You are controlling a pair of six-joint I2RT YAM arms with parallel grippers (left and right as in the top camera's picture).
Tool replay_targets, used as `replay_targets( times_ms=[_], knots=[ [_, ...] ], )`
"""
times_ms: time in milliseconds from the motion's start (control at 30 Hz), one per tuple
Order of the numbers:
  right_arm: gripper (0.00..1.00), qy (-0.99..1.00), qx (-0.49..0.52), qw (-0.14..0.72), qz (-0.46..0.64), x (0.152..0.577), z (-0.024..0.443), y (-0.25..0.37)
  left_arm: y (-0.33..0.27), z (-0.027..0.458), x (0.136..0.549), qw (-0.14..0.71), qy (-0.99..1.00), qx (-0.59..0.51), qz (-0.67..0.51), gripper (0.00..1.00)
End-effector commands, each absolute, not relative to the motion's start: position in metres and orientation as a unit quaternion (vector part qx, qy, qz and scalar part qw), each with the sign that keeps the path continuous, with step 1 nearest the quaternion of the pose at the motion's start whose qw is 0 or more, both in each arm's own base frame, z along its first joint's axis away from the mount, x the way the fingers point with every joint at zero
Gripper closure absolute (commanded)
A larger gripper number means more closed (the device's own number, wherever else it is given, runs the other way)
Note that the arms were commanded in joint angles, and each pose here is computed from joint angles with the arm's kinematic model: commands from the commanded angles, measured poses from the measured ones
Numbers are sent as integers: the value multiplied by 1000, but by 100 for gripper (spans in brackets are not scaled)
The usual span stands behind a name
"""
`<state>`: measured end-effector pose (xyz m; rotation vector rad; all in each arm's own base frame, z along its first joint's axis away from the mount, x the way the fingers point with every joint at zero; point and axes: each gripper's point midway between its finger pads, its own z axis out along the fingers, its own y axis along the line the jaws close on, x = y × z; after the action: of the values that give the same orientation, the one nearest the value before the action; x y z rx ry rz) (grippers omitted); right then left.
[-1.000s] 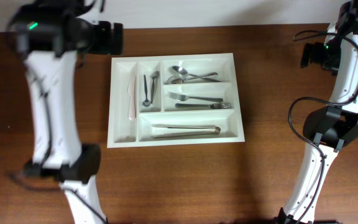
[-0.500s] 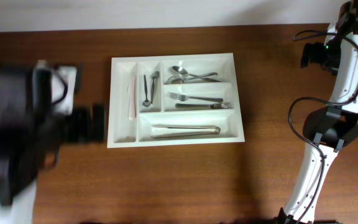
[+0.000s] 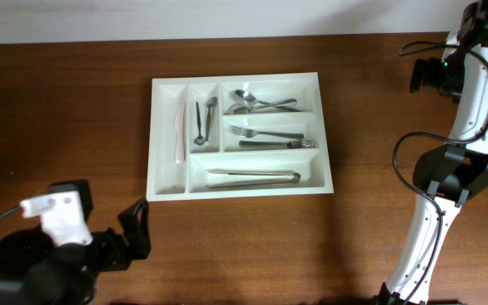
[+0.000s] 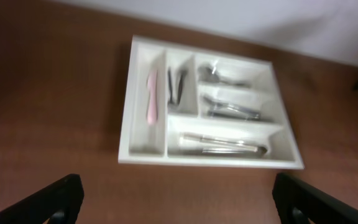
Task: Pack container
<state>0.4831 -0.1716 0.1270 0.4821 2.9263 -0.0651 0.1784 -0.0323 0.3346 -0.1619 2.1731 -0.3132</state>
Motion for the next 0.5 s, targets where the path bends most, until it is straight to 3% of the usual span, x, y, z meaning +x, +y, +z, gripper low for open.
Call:
replay_targets(
  times_ms=[0,233,467],
  knots=[
    [1,982,160,96,-21,482,137,-172,-34,312,181,418,891,-102,-143,1],
    [1,982,160,96,-21,482,137,-172,-26,282,163,360,920,-112,-111,1],
    [1,982,160,96,-21,482,137,-172,-21,265,200,403,911,-53,-66,1]
  ],
)
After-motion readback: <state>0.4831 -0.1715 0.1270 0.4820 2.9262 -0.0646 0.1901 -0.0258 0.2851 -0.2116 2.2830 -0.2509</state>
